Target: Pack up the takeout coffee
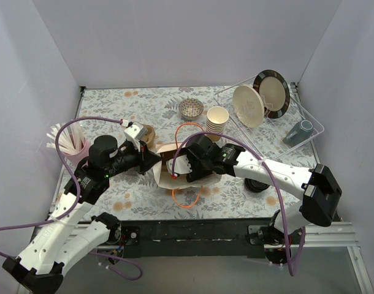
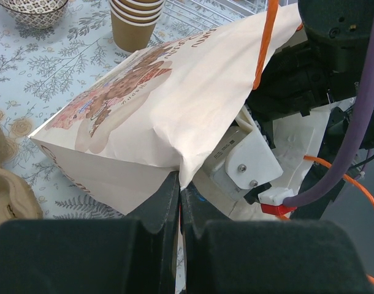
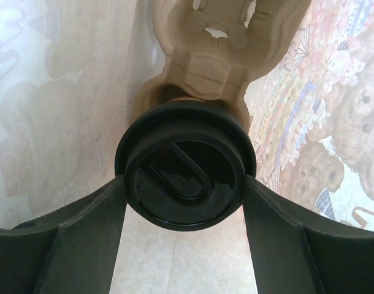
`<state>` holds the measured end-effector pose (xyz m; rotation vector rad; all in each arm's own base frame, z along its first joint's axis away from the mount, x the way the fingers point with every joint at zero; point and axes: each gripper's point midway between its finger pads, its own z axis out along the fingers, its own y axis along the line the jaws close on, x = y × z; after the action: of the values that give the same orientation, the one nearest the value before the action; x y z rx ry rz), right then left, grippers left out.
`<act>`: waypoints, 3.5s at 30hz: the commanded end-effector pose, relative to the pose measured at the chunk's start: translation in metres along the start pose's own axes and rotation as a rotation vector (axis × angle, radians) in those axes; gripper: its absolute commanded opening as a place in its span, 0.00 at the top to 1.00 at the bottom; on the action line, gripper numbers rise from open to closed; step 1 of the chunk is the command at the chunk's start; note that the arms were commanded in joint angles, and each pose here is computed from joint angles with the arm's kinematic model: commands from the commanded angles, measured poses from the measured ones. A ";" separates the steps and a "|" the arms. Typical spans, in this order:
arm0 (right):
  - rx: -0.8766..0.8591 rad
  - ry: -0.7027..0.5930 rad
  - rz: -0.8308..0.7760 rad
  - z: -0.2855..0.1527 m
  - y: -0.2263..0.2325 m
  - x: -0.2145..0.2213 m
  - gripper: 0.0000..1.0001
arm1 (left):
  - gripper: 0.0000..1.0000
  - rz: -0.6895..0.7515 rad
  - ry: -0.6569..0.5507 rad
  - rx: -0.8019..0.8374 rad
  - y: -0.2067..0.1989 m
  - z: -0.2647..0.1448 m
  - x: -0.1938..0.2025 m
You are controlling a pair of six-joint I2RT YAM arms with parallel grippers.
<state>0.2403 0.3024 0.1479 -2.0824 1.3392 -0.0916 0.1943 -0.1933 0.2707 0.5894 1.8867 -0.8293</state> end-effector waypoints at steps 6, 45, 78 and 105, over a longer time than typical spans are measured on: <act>0.036 0.006 0.032 0.000 -0.014 0.003 0.84 | 1.00 0.020 -0.019 0.021 -0.004 -0.002 -0.005; 0.148 0.010 -0.009 -0.002 -0.036 0.003 0.87 | 1.00 0.021 -0.006 0.007 0.002 0.007 -0.002; 0.168 -0.105 0.009 0.031 -0.036 -0.002 0.90 | 1.00 -0.131 0.027 -0.098 0.017 0.013 0.000; 0.095 -0.047 0.133 0.043 -0.015 0.028 0.80 | 1.00 -0.221 0.068 -0.083 0.012 0.017 0.006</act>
<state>0.2895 0.3197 0.1306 -1.8907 1.2858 -0.0825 0.2153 -0.1976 0.2531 0.3406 2.0477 -0.8609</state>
